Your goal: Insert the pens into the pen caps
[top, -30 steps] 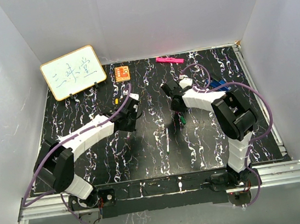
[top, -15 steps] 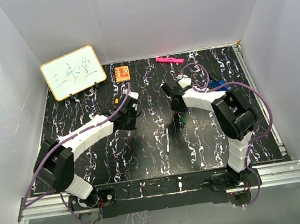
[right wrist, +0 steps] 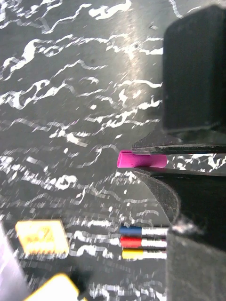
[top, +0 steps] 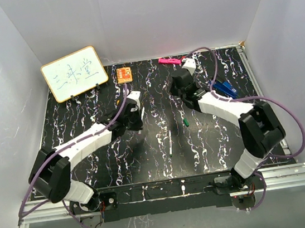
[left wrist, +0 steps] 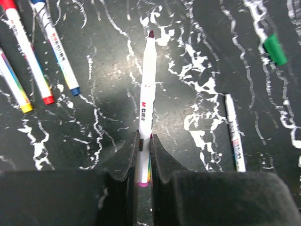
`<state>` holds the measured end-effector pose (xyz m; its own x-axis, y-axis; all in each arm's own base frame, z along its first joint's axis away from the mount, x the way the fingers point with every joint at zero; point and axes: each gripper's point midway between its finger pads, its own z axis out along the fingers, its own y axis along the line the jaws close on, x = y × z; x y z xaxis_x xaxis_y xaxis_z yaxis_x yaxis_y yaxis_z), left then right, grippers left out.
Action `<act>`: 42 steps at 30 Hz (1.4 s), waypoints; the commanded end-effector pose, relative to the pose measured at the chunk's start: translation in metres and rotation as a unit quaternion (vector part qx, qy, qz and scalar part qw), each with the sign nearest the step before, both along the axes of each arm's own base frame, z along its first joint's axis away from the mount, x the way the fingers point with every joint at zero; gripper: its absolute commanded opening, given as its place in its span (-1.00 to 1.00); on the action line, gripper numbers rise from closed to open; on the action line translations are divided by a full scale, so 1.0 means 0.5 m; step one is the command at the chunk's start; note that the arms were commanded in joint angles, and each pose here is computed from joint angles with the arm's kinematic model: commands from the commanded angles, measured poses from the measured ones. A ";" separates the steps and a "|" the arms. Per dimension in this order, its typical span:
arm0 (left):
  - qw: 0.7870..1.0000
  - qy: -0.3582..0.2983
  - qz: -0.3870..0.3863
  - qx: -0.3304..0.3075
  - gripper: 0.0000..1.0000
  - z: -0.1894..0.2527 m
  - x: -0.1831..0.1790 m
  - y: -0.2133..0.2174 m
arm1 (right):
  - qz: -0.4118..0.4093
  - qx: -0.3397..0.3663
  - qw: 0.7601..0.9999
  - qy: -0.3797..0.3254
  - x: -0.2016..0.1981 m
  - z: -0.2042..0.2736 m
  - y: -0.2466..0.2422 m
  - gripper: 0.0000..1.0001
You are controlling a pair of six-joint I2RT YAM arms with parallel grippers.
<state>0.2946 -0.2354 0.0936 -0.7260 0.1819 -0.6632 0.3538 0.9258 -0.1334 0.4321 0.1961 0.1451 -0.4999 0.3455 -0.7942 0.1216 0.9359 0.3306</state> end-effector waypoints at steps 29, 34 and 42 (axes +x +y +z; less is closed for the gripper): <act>0.921 -0.116 -0.119 -0.353 -1.00 0.201 -0.036 -0.186 | 0.233 0.228 0.871 -0.368 -0.143 0.326 0.110 -1.00; 0.925 -0.109 -0.112 -0.346 -1.00 0.181 -0.031 -0.188 | 0.240 0.242 0.865 -0.368 -0.154 0.333 0.112 -1.00; 0.923 -0.123 -0.106 -0.350 -1.00 0.197 -0.025 -0.185 | 0.243 0.237 0.870 -0.357 -0.159 0.322 0.112 -1.00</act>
